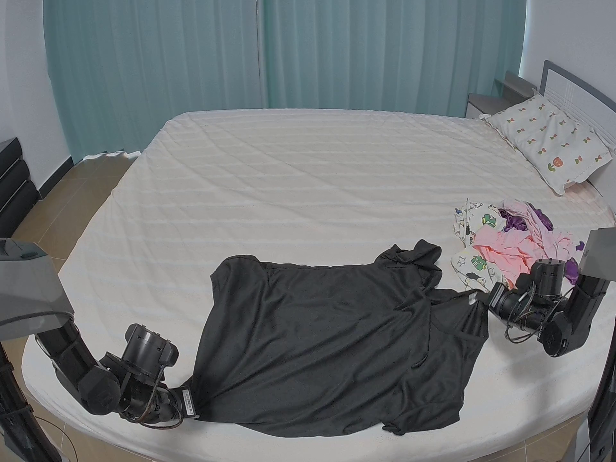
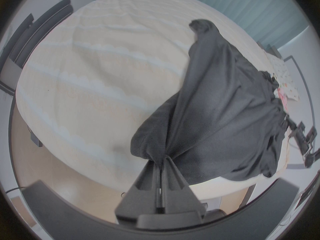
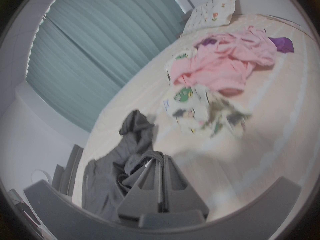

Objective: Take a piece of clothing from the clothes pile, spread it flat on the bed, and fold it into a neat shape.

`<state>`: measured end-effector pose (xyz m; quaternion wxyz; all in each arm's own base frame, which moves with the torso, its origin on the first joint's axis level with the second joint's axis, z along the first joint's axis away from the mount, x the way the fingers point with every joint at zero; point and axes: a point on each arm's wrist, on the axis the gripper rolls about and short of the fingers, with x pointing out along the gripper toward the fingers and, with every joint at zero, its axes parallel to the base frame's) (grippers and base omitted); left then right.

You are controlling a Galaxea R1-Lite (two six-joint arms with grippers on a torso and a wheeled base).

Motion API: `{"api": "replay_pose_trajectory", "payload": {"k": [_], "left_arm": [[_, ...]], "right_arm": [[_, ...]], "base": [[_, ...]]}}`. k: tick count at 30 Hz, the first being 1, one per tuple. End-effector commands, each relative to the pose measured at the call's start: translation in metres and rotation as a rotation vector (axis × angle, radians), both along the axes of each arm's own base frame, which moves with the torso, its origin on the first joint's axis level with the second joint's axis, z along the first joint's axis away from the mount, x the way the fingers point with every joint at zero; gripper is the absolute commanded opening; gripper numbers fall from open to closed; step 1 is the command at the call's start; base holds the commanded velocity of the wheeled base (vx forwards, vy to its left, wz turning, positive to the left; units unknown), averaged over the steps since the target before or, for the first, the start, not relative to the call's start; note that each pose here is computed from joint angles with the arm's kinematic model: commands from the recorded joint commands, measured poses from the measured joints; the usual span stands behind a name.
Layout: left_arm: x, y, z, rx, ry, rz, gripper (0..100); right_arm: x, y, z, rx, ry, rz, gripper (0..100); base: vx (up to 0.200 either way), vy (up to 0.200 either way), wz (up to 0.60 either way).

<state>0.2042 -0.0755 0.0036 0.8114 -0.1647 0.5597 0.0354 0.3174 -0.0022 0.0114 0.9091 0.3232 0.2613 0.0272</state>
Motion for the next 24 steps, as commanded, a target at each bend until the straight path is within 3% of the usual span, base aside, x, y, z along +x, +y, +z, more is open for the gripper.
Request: {"api": "replay_pose_trajectory", "payload": {"k": [1,4,9,10,13,14,19,24], "left_arm": [[-0.014,-0.013,0.001,0.001,0.054,-0.087,0],[-0.018,-0.014,0.007,-0.013,0.073,-0.106,0],[-0.019,-0.014,0.009,-0.017,0.076,-0.107,0],[-0.019,-0.014,0.009,-0.019,0.077,-0.11,0],[-0.019,-0.015,0.009,-0.036,0.085,-0.119,0],[-0.018,-0.015,0.009,-0.044,0.081,-0.118,100],[-0.012,-0.015,0.018,-0.071,0.033,-0.101,100],[0.0,-0.007,0.04,-0.12,-0.072,-0.024,100]], "right_arm": [[0.026,-0.009,-0.011,0.049,-0.102,-0.059,0],[0.034,-0.012,-0.017,0.054,-0.179,-0.109,0],[0.033,-0.009,-0.024,0.053,-0.159,-0.101,0],[0.033,-0.009,-0.025,0.054,-0.159,-0.1,100],[0.03,-0.009,-0.024,0.059,-0.154,-0.097,100],[0.027,-0.008,-0.025,0.06,-0.142,-0.089,100],[0.014,-0.007,-0.004,0.058,-0.155,-0.056,100],[0.003,-0.022,0.028,0.025,-0.096,-0.072,100]], "base": [[0.0,0.0,0.0],[0.0,0.0,0.0],[0.0,0.0,0.0],[0.0,0.0,0.0],[0.0,0.0,0.0],[0.0,0.0,0.0],[0.0,0.0,0.0],[0.0,0.0,0.0]]}}
